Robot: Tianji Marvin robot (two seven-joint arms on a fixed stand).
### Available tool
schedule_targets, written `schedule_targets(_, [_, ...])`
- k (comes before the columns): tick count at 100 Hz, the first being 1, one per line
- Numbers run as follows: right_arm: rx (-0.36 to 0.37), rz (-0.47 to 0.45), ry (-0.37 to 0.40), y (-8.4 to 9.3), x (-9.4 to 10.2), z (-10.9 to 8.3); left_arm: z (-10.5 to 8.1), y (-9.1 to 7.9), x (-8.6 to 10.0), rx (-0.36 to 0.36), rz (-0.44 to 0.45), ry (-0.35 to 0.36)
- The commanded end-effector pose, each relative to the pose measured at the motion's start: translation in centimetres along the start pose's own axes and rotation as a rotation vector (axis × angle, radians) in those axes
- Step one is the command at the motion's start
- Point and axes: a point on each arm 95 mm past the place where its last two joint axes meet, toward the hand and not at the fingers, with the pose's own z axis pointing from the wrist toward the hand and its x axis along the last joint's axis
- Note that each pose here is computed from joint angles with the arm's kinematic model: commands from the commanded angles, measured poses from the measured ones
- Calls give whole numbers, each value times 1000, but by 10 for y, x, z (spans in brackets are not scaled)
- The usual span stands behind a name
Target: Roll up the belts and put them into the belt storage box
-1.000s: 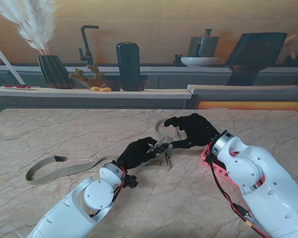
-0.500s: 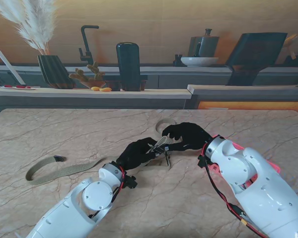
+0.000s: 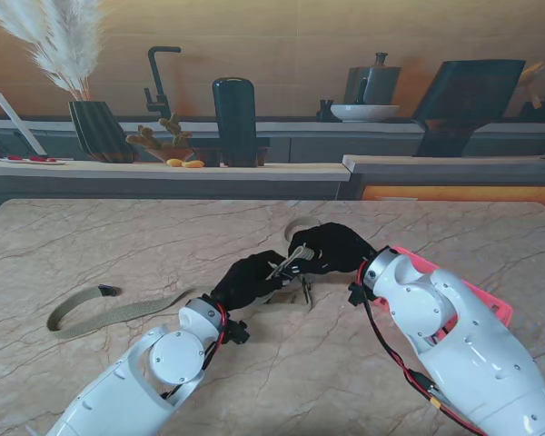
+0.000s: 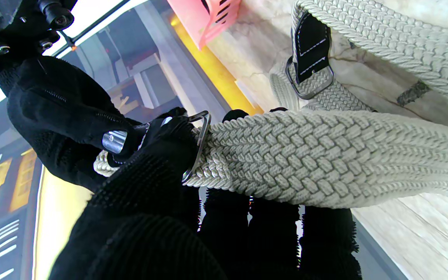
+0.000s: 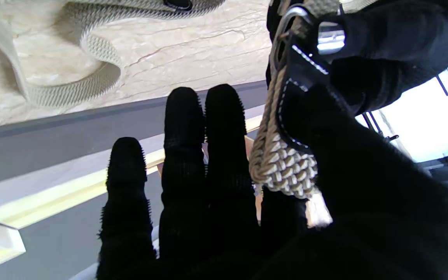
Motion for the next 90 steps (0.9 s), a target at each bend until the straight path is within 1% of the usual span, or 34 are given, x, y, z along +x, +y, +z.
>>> schedule_targets(1, [-30, -36, 31, 3, 9, -1, -1, 4, 4, 5, -24, 5])
schedule_targets(15, [-97, -73, 53, 12, 15, -5, -3, 3, 5, 3, -57, 4])
schedule_targets(24, [-153, -113, 75, 19, 21, -8, -4, 2, 6, -1, -50, 5])
schedule_targets(39, [-217, -172, 120, 32, 31, -14, -5, -1, 12, -50, -55, 17])
schedule_targets(46, [-248, -200, 143, 37, 36, -16, -5, -1, 14, -60, -56, 20])
schedule_targets(56, [-280, -241, 172, 43, 42, -19, -4, -2, 15, -58, -67, 15])
schedule_targets(69, [-314, -299, 204, 50, 49, -24, -4, -1, 15, -45, -114, -13])
schedule_targets(78, [-336, -343, 215, 56, 51, -27, -5, 0, 15, -35, -140, -27])
schedule_targets(90, [-372, -375, 224, 63, 53, -29, -7, 0, 15, -23, -167, -37])
